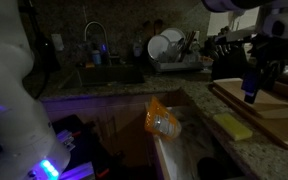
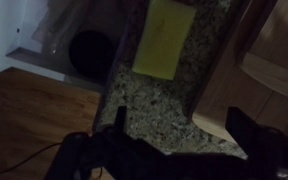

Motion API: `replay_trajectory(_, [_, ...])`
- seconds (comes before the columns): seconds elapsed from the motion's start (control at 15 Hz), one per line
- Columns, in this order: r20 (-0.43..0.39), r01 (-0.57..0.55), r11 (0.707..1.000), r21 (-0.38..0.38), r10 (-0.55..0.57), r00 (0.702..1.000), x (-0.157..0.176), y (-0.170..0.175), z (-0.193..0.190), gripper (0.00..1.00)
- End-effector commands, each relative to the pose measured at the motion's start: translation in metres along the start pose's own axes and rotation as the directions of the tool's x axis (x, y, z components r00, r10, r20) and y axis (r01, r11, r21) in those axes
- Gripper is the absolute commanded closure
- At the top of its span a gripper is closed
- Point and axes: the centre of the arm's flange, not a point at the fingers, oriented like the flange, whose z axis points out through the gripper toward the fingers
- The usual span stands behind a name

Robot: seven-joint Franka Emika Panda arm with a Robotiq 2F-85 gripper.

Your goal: Move the sponge to the front of the sink

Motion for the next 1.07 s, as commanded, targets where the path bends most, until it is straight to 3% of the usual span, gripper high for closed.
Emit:
replay_trajectory(0.0, [0.017, -0.121, 0.991, -0.065, 0.122, 0.992, -0.019, -0.014, 0.022, 0.00])
replay_trajectory(0.07, [-0.023, -0.126, 0.986, -0.107, 0.124, 0.992, -0.027, -0.009, 0.026, 0.00])
replay_trajectory(0.13, [0.001, -0.089, 0.995, -0.054, 0.089, 0.996, -0.020, -0.009, 0.023, 0.00])
replay_trajectory(0.33, [-0.024, -0.135, 0.989, -0.067, 0.134, 0.991, -0.022, -0.015, 0.027, 0.00])
replay_trajectory(0.73, [0.096, -0.170, 0.968, -0.183, 0.190, 0.977, -0.003, -0.022, 0.079, 0.00])
replay_trajectory(1.0, [0.145, -0.048, 0.992, -0.118, 0.065, 0.987, -0.028, -0.027, 0.086, 0.00])
